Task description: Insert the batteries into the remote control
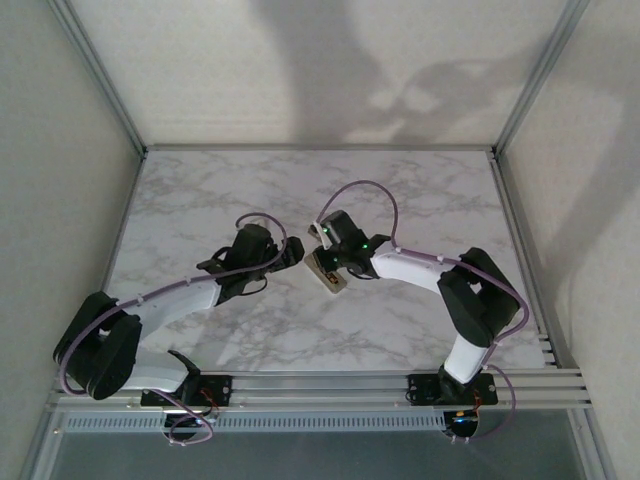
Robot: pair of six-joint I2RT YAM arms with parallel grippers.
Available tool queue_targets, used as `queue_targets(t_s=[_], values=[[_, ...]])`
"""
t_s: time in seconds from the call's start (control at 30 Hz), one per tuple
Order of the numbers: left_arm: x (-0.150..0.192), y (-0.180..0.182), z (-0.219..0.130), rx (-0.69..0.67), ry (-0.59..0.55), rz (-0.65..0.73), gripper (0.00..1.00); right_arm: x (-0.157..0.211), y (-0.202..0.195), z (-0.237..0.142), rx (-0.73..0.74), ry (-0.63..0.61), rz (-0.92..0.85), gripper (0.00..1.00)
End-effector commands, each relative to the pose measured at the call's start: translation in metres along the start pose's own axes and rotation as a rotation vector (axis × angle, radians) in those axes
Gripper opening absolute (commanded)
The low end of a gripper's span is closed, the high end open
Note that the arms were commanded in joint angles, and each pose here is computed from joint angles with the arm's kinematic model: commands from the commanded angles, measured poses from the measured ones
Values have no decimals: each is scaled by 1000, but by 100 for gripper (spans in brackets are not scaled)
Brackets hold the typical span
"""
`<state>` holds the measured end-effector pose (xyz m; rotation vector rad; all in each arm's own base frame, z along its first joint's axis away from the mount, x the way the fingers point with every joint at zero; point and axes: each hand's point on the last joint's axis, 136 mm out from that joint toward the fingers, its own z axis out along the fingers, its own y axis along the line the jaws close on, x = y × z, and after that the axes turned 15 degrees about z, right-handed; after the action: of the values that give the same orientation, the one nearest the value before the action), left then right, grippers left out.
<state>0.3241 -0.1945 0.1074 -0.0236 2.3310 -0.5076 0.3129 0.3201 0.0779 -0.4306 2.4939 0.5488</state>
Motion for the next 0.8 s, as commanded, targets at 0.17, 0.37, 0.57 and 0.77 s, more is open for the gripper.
queue_targets(t_s=[0.17, 0.37, 0.57, 0.77], values=[[2, 8, -5, -16, -5, -21, 100, 6, -4, 11, 19, -19, -59, 17], [4, 9, -3, -11, -1, -24, 100, 7, -11, 6, 57, -20, -69, 16], [6, 9, -3, -6, -1, -25, 99, 13, -15, 9, 71, -11, -80, 16], [6, 10, -4, -6, -3, -25, 100, 17, -16, 15, 71, 2, -90, 16]])
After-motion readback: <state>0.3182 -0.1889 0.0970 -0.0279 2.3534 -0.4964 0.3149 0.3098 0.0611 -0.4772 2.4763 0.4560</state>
